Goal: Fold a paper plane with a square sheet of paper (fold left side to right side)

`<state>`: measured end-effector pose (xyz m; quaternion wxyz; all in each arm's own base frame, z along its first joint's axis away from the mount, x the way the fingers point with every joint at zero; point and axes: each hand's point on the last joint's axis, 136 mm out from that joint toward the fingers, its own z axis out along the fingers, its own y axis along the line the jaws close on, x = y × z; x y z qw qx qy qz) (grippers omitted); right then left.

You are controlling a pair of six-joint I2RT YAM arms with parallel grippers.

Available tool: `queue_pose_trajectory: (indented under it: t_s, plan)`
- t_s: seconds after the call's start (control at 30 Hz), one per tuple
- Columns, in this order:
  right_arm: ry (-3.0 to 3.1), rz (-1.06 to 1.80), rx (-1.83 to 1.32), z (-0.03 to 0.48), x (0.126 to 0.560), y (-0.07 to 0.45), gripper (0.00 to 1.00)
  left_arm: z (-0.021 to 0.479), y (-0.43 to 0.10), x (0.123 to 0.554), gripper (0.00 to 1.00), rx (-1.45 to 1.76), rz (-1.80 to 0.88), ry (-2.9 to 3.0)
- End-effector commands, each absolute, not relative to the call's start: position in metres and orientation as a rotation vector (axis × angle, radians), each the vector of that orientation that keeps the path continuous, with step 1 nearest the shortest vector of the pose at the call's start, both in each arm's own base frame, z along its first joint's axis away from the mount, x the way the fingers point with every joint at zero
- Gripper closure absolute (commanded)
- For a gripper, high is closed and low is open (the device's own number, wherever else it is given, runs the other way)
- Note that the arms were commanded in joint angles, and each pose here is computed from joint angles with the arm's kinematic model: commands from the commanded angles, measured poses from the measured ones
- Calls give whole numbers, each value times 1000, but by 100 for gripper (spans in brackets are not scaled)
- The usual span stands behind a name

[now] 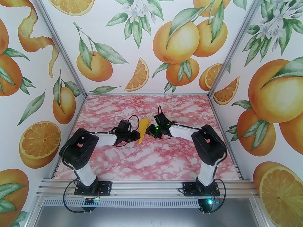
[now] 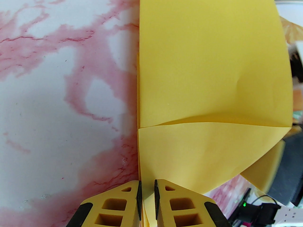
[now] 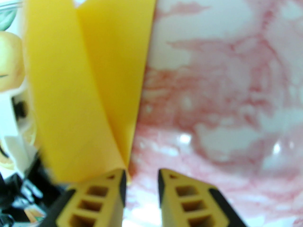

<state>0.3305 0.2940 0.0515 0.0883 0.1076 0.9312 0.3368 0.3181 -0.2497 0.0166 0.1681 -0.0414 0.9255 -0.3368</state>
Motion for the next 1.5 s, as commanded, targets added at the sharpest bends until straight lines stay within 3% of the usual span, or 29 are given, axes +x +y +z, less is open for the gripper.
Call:
queue_pose_trajectory:
  t_s: [0.0,0.53,0.77,1.2,1.47]
  plan:
    - [2718,992,307,64,334,287,66,-11,-252,305,82,-135,-898,2730]
    - [2786,967,417,33,341,288,63,-13,-254,300,82,-137,-909,2733]
    - [2779,1006,426,25,351,296,66,-12,-255,300,82,-137,-916,2728]
    - [2762,1002,380,31,361,294,99,-5,-259,305,80,-112,-925,2720]
    - [2797,981,340,29,359,290,100,17,-248,322,69,-69,-932,2670]
